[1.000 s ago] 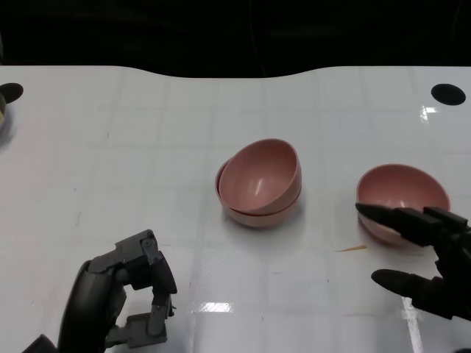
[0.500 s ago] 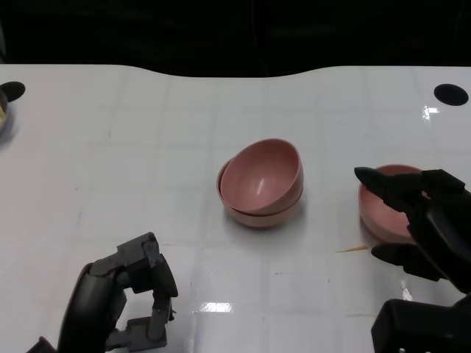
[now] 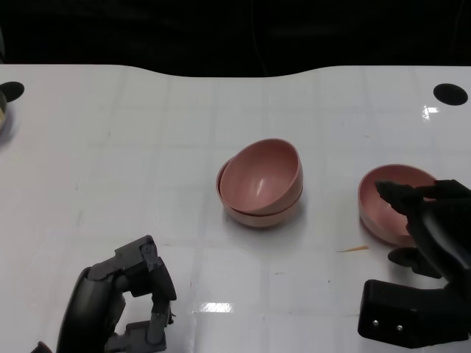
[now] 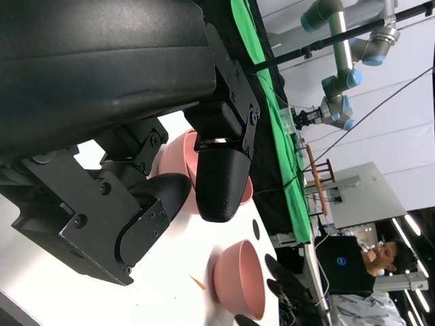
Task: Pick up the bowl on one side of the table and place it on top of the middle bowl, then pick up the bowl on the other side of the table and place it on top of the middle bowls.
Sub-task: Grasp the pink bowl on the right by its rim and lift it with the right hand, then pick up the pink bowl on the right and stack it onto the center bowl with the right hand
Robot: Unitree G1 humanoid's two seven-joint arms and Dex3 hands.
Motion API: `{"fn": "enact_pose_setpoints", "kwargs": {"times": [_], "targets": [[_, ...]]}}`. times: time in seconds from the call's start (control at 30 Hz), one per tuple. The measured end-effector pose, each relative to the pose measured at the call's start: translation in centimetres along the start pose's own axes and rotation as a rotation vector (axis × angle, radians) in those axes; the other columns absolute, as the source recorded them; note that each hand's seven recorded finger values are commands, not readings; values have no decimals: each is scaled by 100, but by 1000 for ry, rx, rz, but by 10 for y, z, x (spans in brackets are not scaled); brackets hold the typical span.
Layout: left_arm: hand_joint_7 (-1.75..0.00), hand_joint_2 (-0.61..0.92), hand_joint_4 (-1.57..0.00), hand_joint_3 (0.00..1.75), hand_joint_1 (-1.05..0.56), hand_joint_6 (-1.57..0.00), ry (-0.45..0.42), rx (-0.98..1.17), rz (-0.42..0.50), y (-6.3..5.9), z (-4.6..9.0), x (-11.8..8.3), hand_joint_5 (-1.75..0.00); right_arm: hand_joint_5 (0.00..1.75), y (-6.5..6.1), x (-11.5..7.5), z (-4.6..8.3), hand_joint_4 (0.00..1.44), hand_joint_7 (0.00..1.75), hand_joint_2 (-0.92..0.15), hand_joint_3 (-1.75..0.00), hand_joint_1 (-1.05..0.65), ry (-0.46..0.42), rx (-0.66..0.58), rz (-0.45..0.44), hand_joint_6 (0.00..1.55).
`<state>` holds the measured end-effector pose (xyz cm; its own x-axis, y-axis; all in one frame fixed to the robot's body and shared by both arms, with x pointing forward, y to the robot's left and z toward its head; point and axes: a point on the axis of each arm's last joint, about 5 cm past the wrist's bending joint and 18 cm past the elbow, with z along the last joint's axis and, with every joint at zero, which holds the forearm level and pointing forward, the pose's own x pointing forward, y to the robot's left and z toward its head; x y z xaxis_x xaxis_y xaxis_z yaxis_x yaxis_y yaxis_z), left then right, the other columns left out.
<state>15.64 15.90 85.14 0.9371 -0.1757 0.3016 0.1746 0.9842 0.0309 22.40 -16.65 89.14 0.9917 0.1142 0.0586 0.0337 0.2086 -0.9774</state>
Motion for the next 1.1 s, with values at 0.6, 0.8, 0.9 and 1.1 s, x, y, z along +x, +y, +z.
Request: {"fn": "enact_pose_setpoints", "kwargs": {"times": [0.6, 0.8, 0.9, 1.1], "targets": [[-167, 44, -90, 136, -2, -74, -17, -5, -9, -3, 2, 1, -175, 156, 27, 30, -2, 93, 7, -87, -1, -17, -83, -12, 63, 130], [-164, 45, -90, 137, -1, -76, -18, -8, -10, -4, 2, 2, -175, 174, 30, 31, -3, 94, 124, -83, -3, -14, -154, 17, -133, 95], [-164, 45, -91, 137, -1, -76, -19, -8, -10, -4, 2, 2, -175, 175, 27, 33, 0, 97, 166, -82, -4, -11, -191, 23, -249, 78], [-163, 45, -91, 137, 0, -77, -21, -4, -15, -5, 2, 2, -175, 175, 8, 41, 18, 101, 175, -27, -129, -15, -332, 93, -439, 76]]}}
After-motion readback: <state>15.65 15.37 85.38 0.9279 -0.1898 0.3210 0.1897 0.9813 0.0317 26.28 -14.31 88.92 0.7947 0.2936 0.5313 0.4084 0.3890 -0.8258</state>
